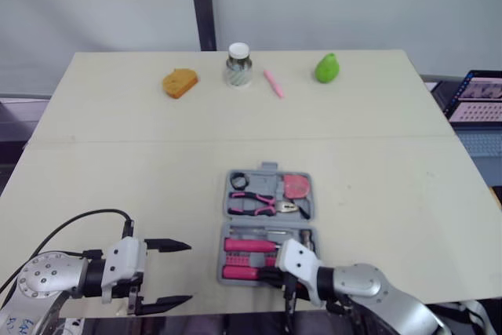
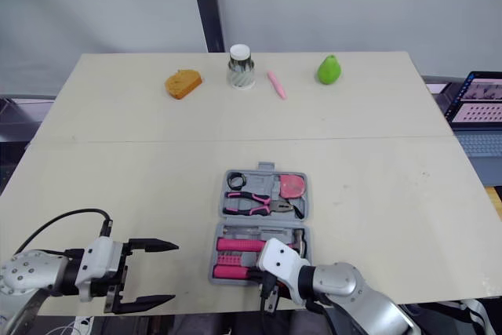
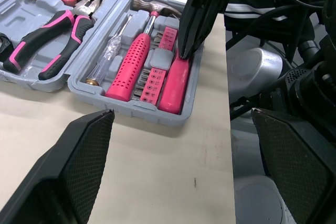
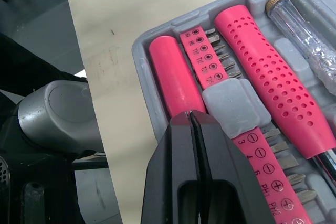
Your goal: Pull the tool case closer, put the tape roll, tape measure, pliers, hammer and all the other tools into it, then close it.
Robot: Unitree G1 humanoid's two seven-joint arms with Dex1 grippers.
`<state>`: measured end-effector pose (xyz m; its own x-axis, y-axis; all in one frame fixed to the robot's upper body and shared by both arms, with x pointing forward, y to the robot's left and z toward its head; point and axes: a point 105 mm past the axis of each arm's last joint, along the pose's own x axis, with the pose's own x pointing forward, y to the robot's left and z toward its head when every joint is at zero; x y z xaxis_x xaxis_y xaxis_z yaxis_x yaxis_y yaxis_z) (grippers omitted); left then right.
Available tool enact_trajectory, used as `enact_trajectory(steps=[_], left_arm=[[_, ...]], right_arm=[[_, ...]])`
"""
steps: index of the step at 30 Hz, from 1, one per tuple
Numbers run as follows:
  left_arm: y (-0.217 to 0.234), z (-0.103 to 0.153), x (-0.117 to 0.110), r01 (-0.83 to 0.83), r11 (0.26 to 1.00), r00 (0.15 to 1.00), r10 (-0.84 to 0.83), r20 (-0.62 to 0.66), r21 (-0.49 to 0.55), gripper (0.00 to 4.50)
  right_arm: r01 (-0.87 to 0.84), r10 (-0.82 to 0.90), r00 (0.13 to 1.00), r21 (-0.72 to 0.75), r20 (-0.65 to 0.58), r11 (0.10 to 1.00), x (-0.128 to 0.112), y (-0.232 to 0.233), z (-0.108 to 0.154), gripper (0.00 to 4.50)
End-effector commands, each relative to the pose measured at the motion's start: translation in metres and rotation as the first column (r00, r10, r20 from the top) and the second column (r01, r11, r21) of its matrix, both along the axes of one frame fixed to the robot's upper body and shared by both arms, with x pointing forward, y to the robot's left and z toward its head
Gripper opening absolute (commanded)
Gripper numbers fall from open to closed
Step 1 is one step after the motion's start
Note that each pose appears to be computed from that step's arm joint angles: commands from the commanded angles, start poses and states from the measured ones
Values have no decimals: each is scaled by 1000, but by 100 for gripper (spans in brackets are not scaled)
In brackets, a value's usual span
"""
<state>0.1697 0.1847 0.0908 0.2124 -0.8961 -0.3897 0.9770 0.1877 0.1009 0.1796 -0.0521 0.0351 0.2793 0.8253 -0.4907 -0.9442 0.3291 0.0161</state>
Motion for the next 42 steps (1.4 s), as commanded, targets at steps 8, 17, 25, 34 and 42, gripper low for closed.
enact_trajectory(steps=[8, 17, 25, 34, 42], left_arm=[[-4, 2, -2, 15, 1000, 1000, -15, 11, -7, 450], [-5, 1, -1, 20, 1000, 1000, -19, 9, -6, 450], [-7, -4, 5, 13, 1000, 1000, -13, 8, -4, 450], [-1, 6, 53, -90, 995, 991, 93, 93, -45, 450], [-2, 4, 98, -220, 970, 971, 229, 76, -107, 450]], right_arm=[[36, -52, 992, -130, -118, 991, -10, -16, -33, 7], [13, -56, 982, -231, -183, 973, -18, -27, -51, 7], [31, -42, 991, -85, -129, 996, -4, -15, -27, 7], [130, -145, 988, 245, 44, 961, 41, -50, 73, 7], [339, -350, 935, 140, 61, 930, 54, -114, 55, 7]])
